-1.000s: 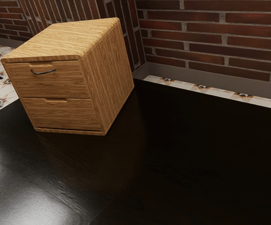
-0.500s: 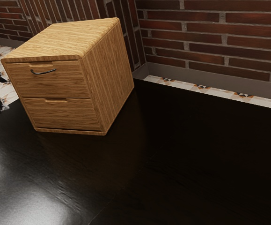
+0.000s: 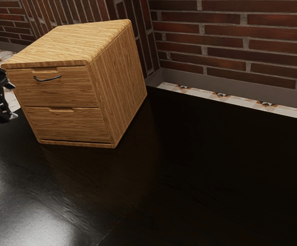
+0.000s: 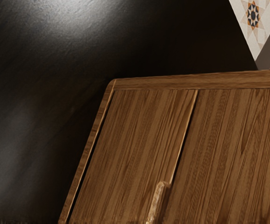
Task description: Pull the drawer handle with one arm to open the drawer
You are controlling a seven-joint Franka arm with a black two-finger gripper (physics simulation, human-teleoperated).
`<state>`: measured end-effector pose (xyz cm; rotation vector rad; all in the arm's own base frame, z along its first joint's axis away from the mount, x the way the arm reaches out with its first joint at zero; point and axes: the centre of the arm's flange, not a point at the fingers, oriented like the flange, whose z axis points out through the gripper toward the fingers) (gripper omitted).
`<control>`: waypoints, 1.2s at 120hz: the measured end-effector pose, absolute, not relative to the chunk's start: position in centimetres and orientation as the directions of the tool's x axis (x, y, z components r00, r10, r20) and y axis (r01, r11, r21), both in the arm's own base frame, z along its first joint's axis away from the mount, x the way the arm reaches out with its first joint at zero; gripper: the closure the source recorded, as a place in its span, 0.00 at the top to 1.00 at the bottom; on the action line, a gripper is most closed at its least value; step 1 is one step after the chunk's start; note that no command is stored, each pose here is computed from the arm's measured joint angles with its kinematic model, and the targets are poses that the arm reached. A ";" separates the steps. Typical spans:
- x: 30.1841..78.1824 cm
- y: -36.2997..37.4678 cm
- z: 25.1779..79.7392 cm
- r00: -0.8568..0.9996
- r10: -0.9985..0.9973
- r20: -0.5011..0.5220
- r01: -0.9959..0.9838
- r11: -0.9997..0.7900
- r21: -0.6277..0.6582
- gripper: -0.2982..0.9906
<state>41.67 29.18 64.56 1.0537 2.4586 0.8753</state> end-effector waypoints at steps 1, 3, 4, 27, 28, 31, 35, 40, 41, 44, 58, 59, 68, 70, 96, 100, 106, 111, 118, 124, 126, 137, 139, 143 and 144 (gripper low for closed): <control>41.8 29.2 64.6 -0.673 0.737 -0.054 0.537 0.538 0.650 0.77; 41.9 29.1 64.6 -0.673 0.738 -0.054 0.537 0.537 0.650 0.77; 42.0 29.1 64.6 -0.672 0.738 -0.054 0.537 0.537 0.650 0.77; 43.0 28.8 64.4 -0.667 0.743 -0.056 0.540 0.534 0.650 0.77; 43.0 28.7 64.4 -0.666 0.744 -0.055 0.541 0.533 0.651 0.77; 43.2 28.6 64.3 -0.664 0.745 -0.055 0.543 0.532 0.650 0.77; 43.4 28.5 64.1 -0.662 0.747 -0.054 0.547 0.531 0.647 0.77; 43.6 28.5 64.1 -0.662 0.747 -0.054 0.547 0.531 0.647 0.77; 43.6 28.5 64.0 -0.662 0.747 -0.054 0.547 0.532 0.647 0.77; 43.7 28.5 64.0 -0.662 0.747 -0.054 0.547 0.532 0.646 0.77; 44.2 28.9 64.5 -0.664 0.746 -0.057 0.539 0.530 0.655 0.77; 44.3 28.9 64.5 -0.664 0.746 -0.057 0.539 0.530 0.655 0.77; 44.7 29.1 64.5 -0.664 0.745 -0.059 0.537 0.530 0.656 0.77; 44.9 29.2 64.4 -0.664 0.745 -0.059 0.537 0.531 0.655 0.77; 46.2 29.6 64.1 -0.662 0.748 -0.058 0.541 0.530 0.653 0.77; 46.4 29.4 64.3 -0.658 0.750 -0.058 0.542 0.526 0.655 0.77; 46.8 29.4 64.6 -0.655 0.753 -0.059 0.540 0.522 0.660 0.77; 47.2 29.3 64.9 -0.652 0.756 -0.060 0.539 0.518 0.664 0.77; 47.6 29.2 64.9 -0.648 0.759 -0.060 0.542 0.515 0.665 0.77; 48.1 29.2 64.8 -0.645 0.762 -0.060 0.544 0.513 0.664 0.77; 48.2 29.2 64.8 -0.645 0.762 -0.060 0.544 0.513 0.664 0.77; 48.8 29.6 64.5 -0.645 0.762 -0.060 0.546 0.514 0.662 0.77; 48.9 29.7 64.5 -0.645 0.762 -0.060 0.546 0.514 0.661 0.77; 49.0 29.8 64.4 -0.646 0.761 -0.059 0.547 0.515 0.660 0.77; 49.0 29.8 64.3 -0.646 0.761 -0.059 0.547 0.516 0.660 0.77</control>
